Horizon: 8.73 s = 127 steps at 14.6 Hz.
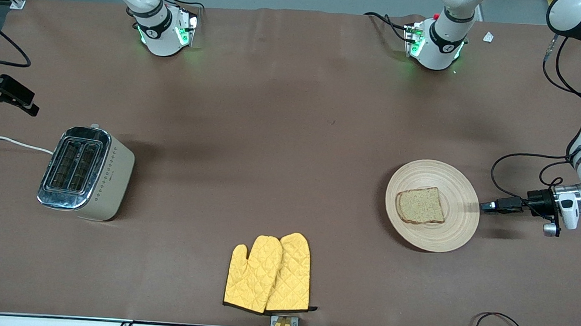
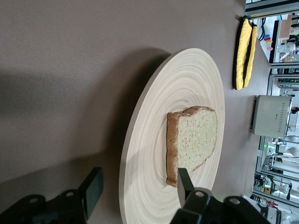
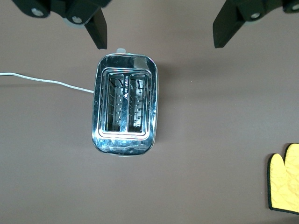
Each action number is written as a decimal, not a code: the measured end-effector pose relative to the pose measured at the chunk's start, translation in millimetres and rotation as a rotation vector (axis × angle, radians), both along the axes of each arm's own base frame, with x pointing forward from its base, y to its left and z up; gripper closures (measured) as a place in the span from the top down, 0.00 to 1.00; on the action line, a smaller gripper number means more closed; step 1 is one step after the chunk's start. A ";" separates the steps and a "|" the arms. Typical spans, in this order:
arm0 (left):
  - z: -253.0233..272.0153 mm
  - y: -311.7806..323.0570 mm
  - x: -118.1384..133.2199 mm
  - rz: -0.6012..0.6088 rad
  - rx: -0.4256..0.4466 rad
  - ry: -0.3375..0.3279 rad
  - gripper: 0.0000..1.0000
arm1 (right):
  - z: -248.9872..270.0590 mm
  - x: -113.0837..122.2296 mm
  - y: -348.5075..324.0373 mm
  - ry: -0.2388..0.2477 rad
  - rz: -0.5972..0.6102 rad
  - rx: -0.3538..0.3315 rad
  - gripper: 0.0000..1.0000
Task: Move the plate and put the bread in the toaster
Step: 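Grip the plate rim with the left gripper, then slide the plate with the left gripper toward the table center, then release the plate and draw the left gripper back, then move the right gripper over the bread slice while the left gripper retracts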
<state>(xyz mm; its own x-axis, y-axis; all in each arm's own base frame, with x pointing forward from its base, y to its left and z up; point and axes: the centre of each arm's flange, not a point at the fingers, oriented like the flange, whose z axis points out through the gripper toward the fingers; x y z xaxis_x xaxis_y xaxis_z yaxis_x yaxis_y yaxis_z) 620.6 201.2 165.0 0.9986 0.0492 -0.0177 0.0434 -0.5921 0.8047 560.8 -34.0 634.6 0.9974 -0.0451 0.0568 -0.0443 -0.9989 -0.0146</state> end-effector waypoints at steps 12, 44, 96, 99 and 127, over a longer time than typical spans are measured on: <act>-24.2 -11.6 0.5 -0.019 -0.033 -0.036 0.42 | 0.0 0.0 0.0 0.000 0.000 0.000 1.00; 32.3 -268.3 55.5 -0.229 -0.167 -0.115 0.09 | 0.0 0.0 0.0 0.000 0.000 0.000 1.00; 209.8 -236.4 110.0 0.140 0.453 0.001 1.00 | -12.1 18.9 25.4 0.015 0.253 -0.008 1.00; 251.0 -245.3 97.2 0.107 0.556 0.007 1.00 | -40.4 31.4 78.2 0.054 0.204 0.073 1.00; 464.2 -272.7 -100.8 0.044 0.975 0.059 1.00 | -364.0 11.0 389.2 0.109 -0.076 0.073 0.89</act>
